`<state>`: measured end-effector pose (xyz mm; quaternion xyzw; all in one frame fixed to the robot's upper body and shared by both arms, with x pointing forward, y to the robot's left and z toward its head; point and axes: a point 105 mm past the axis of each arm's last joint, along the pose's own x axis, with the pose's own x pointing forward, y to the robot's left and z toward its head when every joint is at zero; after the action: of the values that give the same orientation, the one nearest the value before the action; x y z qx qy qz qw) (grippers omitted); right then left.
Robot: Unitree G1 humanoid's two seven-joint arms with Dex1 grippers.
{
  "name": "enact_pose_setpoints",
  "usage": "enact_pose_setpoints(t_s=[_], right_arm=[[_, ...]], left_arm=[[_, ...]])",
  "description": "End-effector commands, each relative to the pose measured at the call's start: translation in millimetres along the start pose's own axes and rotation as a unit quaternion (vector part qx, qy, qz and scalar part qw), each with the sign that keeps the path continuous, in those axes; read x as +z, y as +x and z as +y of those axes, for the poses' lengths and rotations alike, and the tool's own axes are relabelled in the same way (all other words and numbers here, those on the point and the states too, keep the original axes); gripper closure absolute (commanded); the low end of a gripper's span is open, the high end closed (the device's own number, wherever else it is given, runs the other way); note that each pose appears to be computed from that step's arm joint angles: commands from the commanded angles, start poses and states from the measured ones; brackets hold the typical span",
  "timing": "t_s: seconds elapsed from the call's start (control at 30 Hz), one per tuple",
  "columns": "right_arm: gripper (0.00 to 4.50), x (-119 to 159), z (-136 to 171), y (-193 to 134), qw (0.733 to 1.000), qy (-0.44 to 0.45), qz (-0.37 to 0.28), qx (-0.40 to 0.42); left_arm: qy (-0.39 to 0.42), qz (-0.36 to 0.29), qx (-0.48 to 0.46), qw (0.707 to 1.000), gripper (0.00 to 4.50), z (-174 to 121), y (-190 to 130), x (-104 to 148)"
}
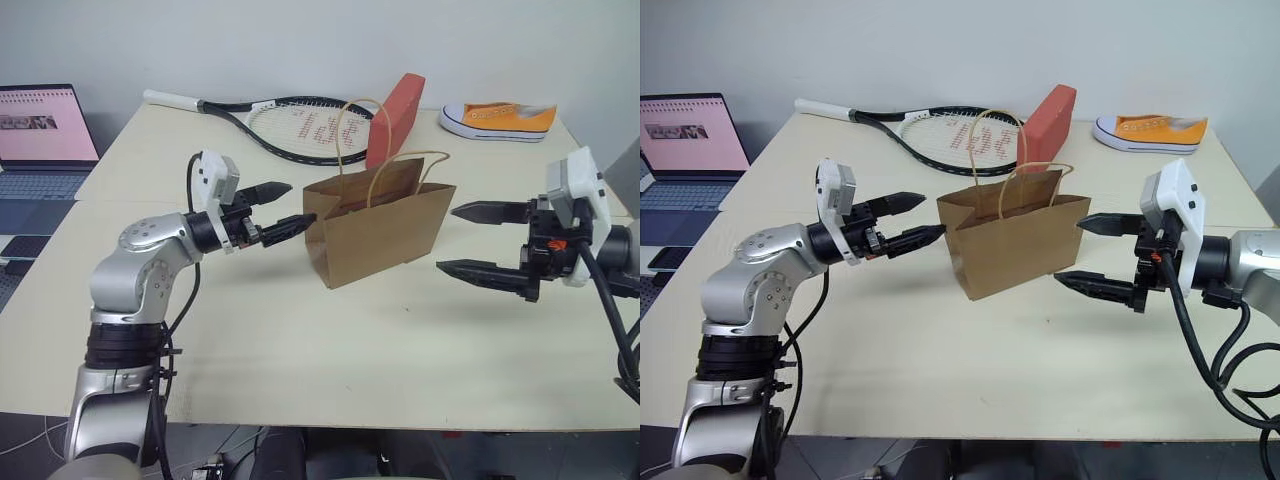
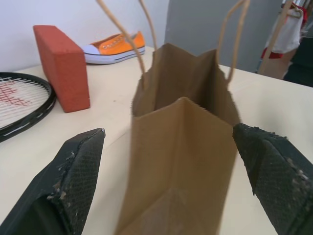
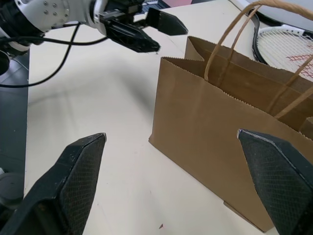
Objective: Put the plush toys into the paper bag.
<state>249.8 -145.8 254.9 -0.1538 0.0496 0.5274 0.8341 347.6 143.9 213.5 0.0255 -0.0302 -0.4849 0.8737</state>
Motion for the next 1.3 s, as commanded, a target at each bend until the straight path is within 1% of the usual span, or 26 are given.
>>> enact_pose_setpoints(t_s=[0.03,0.17,0.3,0.4,0.67,0.93,1.3], right_arm=[[0.0,8.0,6.6,-0.4,1.0,-0.014,-0.003,0.008],[0.0,8.5,8.4,-1.0,1.0,-0.008,-0.001,0.012],[0.0,9.8,10.5,-1.6,1.0,-0.004,-0.001,0.02],[0.0,15.4,16.8,-0.6,0.999,-0.005,-0.012,0.037],[0.0,18.6,19.6,-1.7,0.999,-0.003,-0.018,0.04],[0.0,17.3,22.1,-2.1,0.999,0.005,-0.02,0.046],[0.0,13.8,20.1,-1.8,0.999,0.013,-0.016,0.05]], left_arm=[[0.009,-0.018,-0.004,1.0,0.03,2.5,1.1,7.9],[-0.024,-0.028,-0.036,0.999,0.03,0.4,5.2,5.5],[-0.026,-0.025,-0.046,0.998,0.03,6.4,9.1,3.2],[-0.025,-0.018,-0.056,0.998,0.03,9.7,13.4,0.0],[-0.024,-0.005,-0.111,0.994,0.03,-2.3,20.8,-3.8],[-0.022,0.01,-0.144,0.989,0.03,-9.5,16.4,-4.6],[-0.005,0.018,-0.155,0.988,0.03,-9.8,12.1,-1.2]])
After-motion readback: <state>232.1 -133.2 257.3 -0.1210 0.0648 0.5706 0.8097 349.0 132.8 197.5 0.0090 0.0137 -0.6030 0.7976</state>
